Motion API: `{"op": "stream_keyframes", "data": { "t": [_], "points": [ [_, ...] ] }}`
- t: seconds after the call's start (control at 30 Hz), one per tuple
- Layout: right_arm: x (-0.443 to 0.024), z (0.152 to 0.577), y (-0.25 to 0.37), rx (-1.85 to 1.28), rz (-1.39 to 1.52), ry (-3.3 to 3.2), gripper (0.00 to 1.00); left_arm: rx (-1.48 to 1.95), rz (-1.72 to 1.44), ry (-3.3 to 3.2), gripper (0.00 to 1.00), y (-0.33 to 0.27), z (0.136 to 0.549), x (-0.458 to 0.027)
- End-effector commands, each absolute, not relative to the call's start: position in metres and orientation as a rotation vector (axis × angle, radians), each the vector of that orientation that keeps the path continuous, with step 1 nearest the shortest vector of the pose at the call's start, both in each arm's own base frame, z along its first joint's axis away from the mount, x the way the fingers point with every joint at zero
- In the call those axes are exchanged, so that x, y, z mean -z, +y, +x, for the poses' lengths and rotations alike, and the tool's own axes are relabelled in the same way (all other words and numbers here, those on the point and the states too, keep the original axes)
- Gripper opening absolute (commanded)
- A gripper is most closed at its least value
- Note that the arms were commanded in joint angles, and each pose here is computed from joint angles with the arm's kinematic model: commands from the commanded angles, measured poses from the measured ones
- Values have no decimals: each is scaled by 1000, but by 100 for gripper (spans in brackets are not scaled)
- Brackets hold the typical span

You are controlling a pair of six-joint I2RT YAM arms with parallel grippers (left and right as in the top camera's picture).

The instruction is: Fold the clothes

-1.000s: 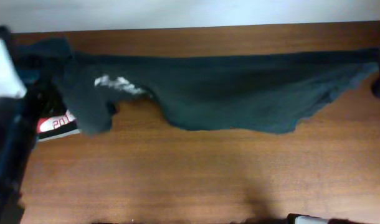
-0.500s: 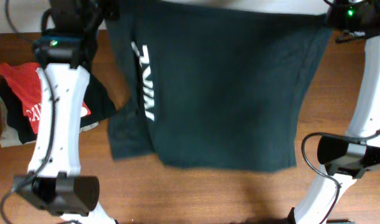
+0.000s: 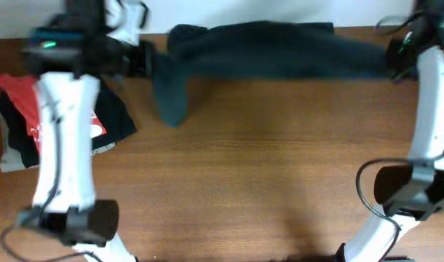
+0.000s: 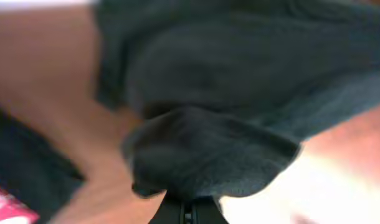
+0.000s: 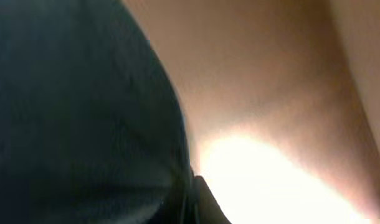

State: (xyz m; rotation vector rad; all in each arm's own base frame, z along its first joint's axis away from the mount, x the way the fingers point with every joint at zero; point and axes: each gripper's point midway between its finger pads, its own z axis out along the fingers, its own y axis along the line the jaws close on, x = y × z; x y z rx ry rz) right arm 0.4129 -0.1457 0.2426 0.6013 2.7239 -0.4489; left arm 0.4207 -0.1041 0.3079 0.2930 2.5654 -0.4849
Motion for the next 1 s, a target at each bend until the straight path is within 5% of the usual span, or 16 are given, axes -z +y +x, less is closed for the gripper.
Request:
{"op": "stream_keyframes", "data": {
  "t": [0.0,0.2,0.27,0.3,0.4,0.43,0.53,0.73,0.97],
  "points": [
    [-205,363,-189,820,827,2783,4,711,479,2821,0,-160,376,-220],
    [-175,316,-225,836,1141,2808,4,859,789,3241,0,-222,241,-125],
    [-174,316,-224,810,1150,2810,4,748,866,3270,75,-221,231,-116],
    [-173,317,-222,796,1148,2814,4,661,867,3259,82,-214,236,-116],
    [-172,318,-221,784,1149,2818,4,502,666,3190,84,-186,269,-135],
    [-172,318,-220,777,1150,2819,4,393,514,3162,96,-165,286,-140],
    [-171,319,-219,760,1151,2823,4,386,269,3178,91,-140,300,-137],
    [-171,320,-218,747,1147,2824,4,616,11,3289,89,-159,265,-68],
    [-170,321,-217,736,1143,2826,4,643,33,3152,74,-165,288,-41]
  ]
}}
